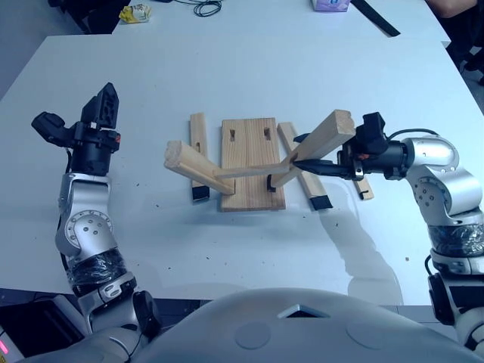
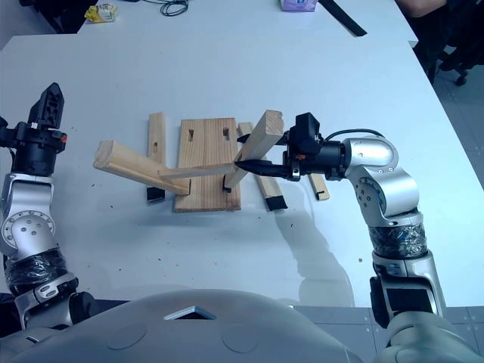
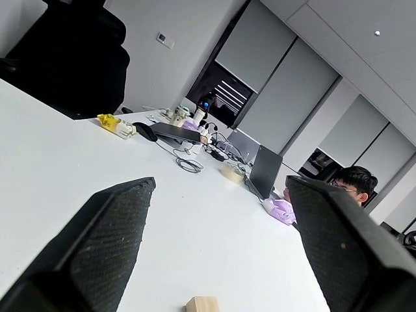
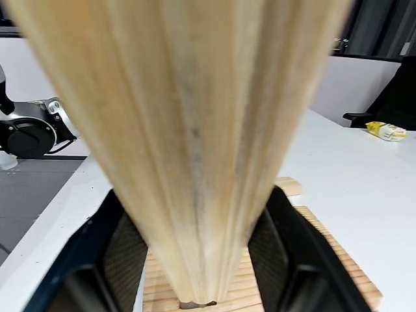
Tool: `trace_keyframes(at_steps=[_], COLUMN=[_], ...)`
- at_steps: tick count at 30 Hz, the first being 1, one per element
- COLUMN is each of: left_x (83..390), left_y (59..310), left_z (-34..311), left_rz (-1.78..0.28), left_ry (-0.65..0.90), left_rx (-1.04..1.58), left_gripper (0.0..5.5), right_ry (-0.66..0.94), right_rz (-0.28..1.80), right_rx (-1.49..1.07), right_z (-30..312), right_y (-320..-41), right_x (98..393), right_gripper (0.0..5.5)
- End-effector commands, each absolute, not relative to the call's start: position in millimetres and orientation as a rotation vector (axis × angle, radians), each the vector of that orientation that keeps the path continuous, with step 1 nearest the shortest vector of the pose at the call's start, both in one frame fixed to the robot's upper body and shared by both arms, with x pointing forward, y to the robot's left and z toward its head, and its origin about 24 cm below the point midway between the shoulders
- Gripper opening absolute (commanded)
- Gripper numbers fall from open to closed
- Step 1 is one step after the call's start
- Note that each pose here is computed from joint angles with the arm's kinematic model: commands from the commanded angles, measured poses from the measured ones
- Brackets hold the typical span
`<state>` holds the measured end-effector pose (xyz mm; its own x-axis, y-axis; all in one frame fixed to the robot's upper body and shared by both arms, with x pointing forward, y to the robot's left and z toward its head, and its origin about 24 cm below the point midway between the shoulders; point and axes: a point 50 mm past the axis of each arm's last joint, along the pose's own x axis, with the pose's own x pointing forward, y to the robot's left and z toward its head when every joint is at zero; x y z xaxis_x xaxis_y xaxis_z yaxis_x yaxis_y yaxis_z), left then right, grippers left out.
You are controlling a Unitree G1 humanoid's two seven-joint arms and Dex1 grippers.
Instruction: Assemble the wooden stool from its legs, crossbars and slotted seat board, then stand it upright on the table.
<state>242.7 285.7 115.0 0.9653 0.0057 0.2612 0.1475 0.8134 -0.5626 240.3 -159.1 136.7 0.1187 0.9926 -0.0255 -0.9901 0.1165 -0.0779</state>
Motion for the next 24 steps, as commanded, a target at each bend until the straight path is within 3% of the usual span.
trace_keyframes(at_steps=[1, 16, 24], left_x=[242, 225, 222], left_y=[286, 292, 288], left_z=[117, 116, 113], left_rz=[-0.089, -0.033, -0.027], left_ry=[-0.251, -0.284, -0.283], left_rx=[-0.601, -0.592, -0.594], left_gripper=[3.74, 3.74, 3.74], right_ry=[0.0, 0.051, 0.052], right_rz=[1.468, 1.531, 1.553], right_rx=[-0.124, -0.188, -0.2], right_z=[139, 150, 143], right_y=[-160, -166, -156], right_x=[238, 243, 239], right_gripper=[2.05, 2.05, 2.05])
